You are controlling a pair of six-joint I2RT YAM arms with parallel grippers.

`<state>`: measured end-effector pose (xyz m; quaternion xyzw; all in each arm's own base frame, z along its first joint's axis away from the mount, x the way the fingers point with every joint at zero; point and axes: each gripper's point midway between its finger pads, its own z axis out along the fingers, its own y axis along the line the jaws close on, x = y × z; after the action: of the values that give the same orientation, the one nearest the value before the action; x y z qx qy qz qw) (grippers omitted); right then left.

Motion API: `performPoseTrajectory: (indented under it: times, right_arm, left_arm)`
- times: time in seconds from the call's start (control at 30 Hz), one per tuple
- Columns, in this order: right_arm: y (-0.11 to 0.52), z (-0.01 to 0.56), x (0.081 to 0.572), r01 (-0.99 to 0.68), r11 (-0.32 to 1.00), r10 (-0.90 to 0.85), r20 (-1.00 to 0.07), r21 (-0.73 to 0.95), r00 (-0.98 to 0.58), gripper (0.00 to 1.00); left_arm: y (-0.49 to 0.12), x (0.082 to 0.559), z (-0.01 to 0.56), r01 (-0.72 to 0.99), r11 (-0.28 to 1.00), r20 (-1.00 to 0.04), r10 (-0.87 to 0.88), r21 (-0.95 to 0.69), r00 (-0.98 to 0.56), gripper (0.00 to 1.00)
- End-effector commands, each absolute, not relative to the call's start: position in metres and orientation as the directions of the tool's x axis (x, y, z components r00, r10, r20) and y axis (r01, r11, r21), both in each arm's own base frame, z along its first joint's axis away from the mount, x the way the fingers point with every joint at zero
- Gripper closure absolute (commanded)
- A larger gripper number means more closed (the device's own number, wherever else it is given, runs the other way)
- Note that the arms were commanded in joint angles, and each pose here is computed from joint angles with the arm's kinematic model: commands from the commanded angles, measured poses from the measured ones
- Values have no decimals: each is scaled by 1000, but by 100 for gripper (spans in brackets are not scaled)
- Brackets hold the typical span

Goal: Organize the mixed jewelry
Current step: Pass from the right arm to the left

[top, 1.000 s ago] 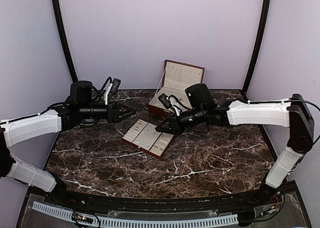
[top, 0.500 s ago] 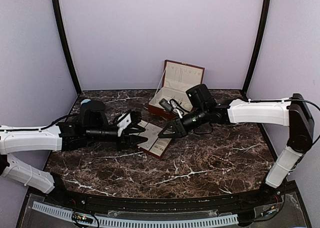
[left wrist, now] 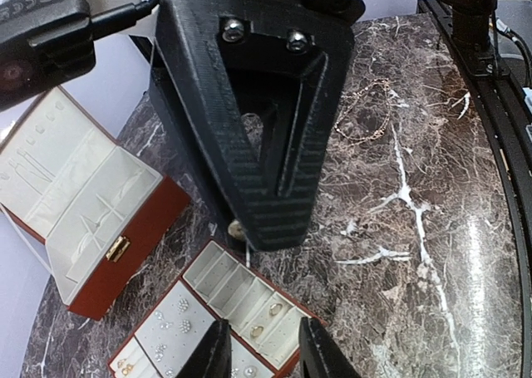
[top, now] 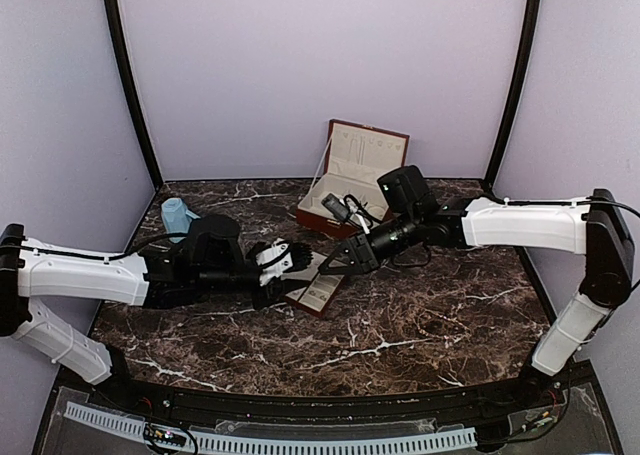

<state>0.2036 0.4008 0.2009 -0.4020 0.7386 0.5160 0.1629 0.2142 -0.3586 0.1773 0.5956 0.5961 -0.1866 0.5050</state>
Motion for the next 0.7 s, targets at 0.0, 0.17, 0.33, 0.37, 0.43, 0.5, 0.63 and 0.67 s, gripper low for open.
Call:
performPoseTrajectory:
  times: [0.0, 0.17, 0.33, 0.37, 0.43, 0.5, 0.63, 0.67]
  right_arm:
    - [400, 212, 202, -772, 110, -404, -681, 626, -611, 87]
    - [400, 210, 201, -766, 110, -409, -674, 633, -615, 86]
    - [401, 210, 202, -765, 107, -412, -672, 635, -615, 86]
    - [401, 210, 202, -766, 106, -412, -673, 634, -614, 87]
    - [401, 209, 202, -765, 106, -414, -672, 635, -614, 86]
    - [401, 208, 201, -764, 106, -416, -669, 637, -616, 86]
    - [402, 206, 200, -761, 104, -422, -665, 640, -616, 86]
    - [402, 205, 201, -761, 105, -423, -664, 640, -616, 86]
  left_arm:
    - [-369, 222, 209, 865, 263, -843, 463, 427, 275, 67]
    - [-373, 222, 210, 869, 256, -845, 457, 423, 277, 67]
    - [-378, 220, 210, 874, 247, -848, 449, 419, 280, 70]
    - [-379, 220, 209, 874, 247, -848, 452, 418, 278, 71]
    - [-379, 221, 209, 874, 249, -848, 454, 417, 275, 73]
    - [-379, 221, 209, 874, 252, -849, 452, 415, 273, 74]
    - [-380, 222, 213, 872, 260, -854, 443, 415, 274, 76]
    - [-380, 222, 213, 872, 262, -855, 441, 414, 273, 76]
